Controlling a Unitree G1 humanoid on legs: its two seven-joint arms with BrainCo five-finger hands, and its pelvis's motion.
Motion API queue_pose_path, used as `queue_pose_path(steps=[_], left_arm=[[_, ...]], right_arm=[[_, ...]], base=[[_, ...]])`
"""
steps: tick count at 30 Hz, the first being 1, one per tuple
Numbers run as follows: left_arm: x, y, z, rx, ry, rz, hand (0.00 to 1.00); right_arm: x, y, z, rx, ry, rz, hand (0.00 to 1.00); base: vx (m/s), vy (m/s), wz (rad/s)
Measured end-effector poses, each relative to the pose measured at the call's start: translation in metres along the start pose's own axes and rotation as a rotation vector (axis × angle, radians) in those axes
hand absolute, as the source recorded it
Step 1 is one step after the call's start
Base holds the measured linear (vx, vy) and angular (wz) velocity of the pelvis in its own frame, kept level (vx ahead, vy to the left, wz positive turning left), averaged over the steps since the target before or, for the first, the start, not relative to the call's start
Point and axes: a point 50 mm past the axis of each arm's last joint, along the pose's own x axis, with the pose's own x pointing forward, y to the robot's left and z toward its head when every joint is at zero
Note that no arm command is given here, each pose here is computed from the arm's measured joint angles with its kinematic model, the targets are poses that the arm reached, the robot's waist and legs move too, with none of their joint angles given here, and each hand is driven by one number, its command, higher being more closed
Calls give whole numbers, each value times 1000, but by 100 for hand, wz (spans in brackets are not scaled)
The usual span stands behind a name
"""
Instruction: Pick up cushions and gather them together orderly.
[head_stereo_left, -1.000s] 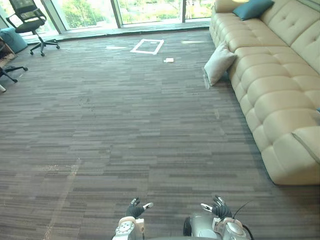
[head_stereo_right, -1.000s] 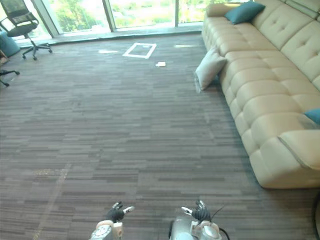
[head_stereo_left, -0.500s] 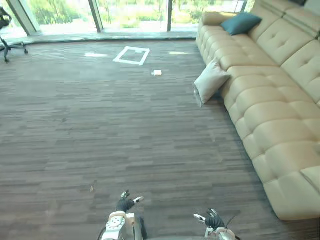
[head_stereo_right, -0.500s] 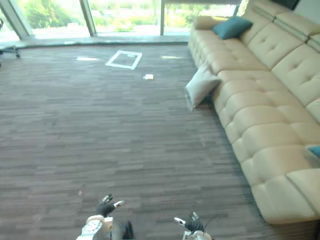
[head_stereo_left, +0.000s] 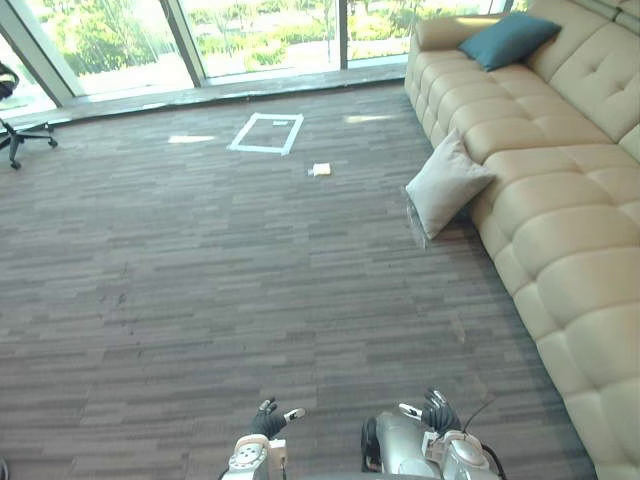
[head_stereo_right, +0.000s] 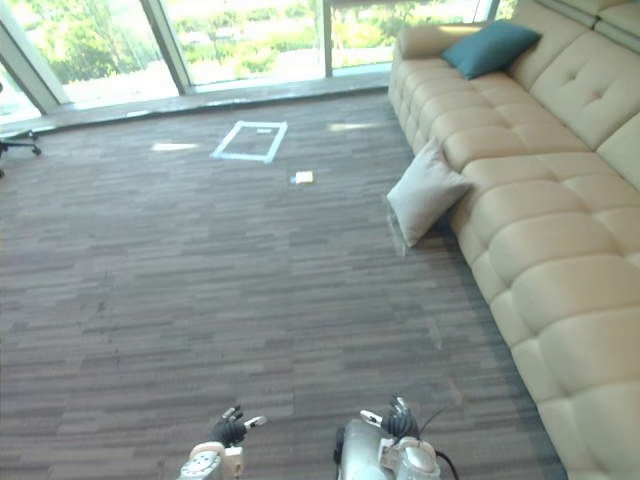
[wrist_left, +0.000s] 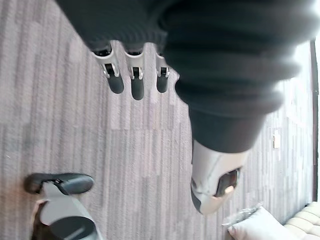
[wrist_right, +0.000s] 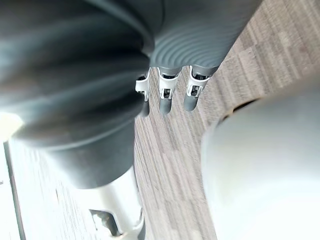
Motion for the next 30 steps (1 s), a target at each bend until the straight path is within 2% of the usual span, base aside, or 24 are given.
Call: queue_pose_path(steps=[3, 7, 12, 16, 19, 26, 30], left_arm=[[-1, 11, 6, -57, -40, 49, 0], [-1, 11, 13, -61, -81, 51, 0], [-1, 5, 13, -13, -85, 24, 0], [0, 22, 12, 50, -70, 46, 0], [1, 25, 11, 72, -51, 47, 0], [1, 18, 5, 80, -10, 26, 0], [1, 0, 4, 63, -10, -16, 0]], right_arm=[[0, 6, -2, -16, 8, 22, 0], [-2, 10, -7, -9, 25, 28, 0], [-3, 3, -13, -18, 52, 2, 0], [-11, 10, -34, -4, 120, 13, 0], [-11, 12, -36, -14, 129, 15, 0], [-6, 3, -13, -26, 28, 7, 0], [-3, -2, -6, -20, 9, -14, 0]], base=[[434, -66, -42], [371, 39, -69], [511, 256, -41], [650, 313, -24], [543, 234, 1], [471, 16, 15], [550, -201, 23]])
